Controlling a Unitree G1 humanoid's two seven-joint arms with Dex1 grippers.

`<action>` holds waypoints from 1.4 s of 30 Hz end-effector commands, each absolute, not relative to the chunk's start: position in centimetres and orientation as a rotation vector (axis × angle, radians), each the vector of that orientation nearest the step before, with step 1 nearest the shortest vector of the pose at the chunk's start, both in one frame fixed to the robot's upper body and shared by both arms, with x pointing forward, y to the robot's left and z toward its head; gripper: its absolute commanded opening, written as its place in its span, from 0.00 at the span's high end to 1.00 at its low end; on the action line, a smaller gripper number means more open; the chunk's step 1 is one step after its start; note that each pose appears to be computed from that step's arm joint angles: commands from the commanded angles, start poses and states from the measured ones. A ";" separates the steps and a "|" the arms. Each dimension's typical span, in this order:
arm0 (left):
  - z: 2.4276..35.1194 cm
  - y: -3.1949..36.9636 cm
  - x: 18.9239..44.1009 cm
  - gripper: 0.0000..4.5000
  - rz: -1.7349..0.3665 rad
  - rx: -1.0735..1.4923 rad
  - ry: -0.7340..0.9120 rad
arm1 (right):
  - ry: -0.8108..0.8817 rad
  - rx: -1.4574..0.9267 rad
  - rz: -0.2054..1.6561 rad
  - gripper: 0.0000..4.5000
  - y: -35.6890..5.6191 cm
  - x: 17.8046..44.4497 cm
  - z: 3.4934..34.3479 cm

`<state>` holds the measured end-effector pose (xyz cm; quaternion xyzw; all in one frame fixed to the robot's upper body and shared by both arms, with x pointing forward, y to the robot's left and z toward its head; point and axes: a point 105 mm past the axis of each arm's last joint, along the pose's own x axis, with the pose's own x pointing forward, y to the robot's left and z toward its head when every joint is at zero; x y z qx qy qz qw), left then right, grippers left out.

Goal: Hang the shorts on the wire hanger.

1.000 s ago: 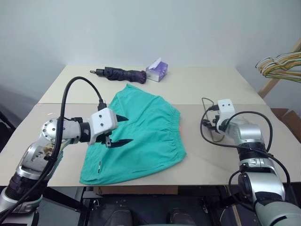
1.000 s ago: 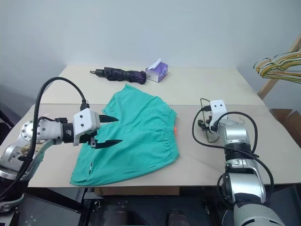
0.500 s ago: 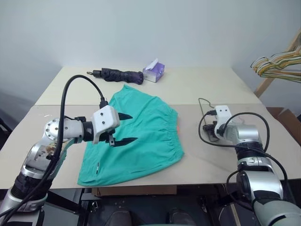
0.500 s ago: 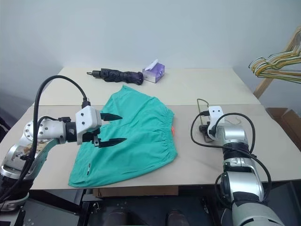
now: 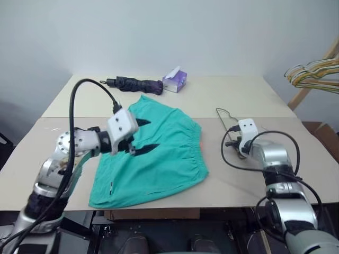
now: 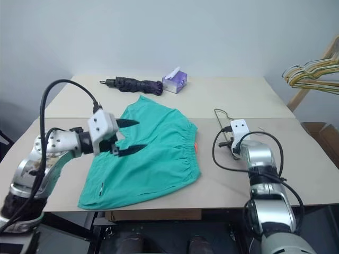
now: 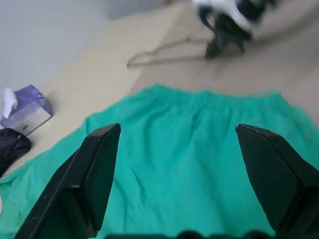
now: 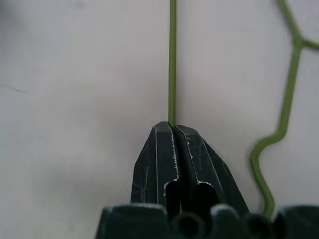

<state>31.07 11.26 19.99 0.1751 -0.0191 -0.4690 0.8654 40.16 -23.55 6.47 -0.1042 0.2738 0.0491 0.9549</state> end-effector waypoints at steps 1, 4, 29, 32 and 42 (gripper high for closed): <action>22.1 10.6 32.5 0.12 -0.890 0.062 -0.054 | 0.262 -0.275 0.164 0.99 -21.5 41.3 12.9; 22.1 8.1 33.1 0.12 -0.844 -0.287 -0.002 | 0.084 -0.327 0.261 0.99 -19.0 40.3 16.1; 26.4 7.0 33.7 0.16 -0.790 -0.744 -0.142 | -0.362 -0.456 0.822 0.99 -8.6 31.0 21.2; 26.4 7.2 34.0 0.31 -0.765 -0.756 -0.141 | -0.358 -0.458 0.813 1.00 -8.6 31.2 21.1; 25.9 7.5 34.5 0.99 -0.721 -0.745 -0.119 | -0.360 -0.493 0.753 1.00 -8.6 31.9 20.8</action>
